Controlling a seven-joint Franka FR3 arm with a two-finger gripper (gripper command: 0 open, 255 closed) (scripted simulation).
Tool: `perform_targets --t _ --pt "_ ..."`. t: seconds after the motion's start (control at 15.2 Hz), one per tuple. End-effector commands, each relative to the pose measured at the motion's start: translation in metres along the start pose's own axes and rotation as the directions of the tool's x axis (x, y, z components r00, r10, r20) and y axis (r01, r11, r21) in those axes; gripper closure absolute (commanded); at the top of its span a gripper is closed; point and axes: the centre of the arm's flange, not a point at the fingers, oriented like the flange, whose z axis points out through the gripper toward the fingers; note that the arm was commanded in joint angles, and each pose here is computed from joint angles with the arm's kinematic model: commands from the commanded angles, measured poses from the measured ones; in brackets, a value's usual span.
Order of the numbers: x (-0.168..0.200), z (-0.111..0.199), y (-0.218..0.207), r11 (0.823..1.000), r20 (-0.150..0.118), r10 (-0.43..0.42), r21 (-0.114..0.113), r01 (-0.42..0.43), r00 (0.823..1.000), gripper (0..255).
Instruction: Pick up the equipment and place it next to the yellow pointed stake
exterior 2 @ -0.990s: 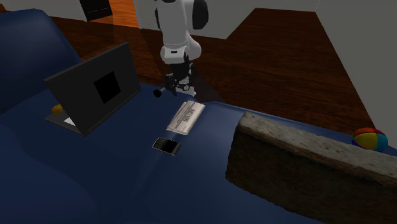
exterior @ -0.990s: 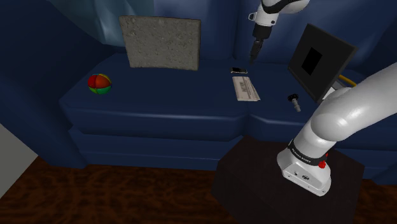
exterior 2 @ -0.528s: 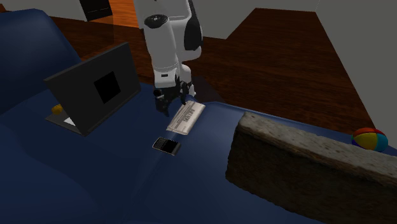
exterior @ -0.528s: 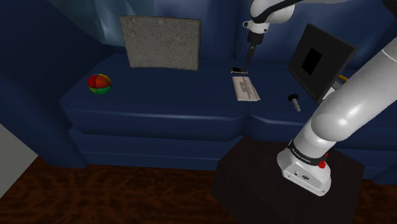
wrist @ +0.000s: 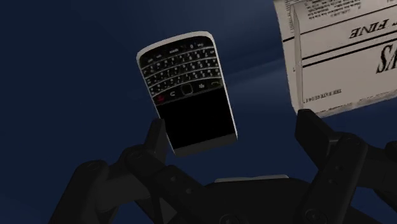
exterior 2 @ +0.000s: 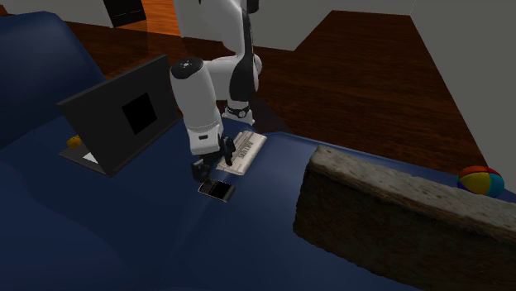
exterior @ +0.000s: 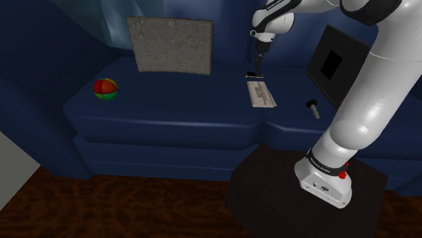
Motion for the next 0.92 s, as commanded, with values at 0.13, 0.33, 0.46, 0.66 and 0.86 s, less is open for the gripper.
perform_targets --t 0.13,0.33,0.46,0.66,0.86 --pt "0.008 0.021 0.024 1.000 -0.005 -0.031 -0.001 0.031 1.000 0" --pt "0.008 0.037 0.024 1.000 -0.005 -0.031 -0.001 0.031 1.000 0" --pt "0.008 0.047 0.024 1.000 -0.005 -0.031 -0.001 0.031 1.000 0" --pt "0.008 0.050 0.024 1.000 -0.005 -0.031 -0.001 0.031 1.000 0" --pt "0.008 0.050 0.024 1.000 -0.005 -0.031 -0.001 0.031 1.000 0"
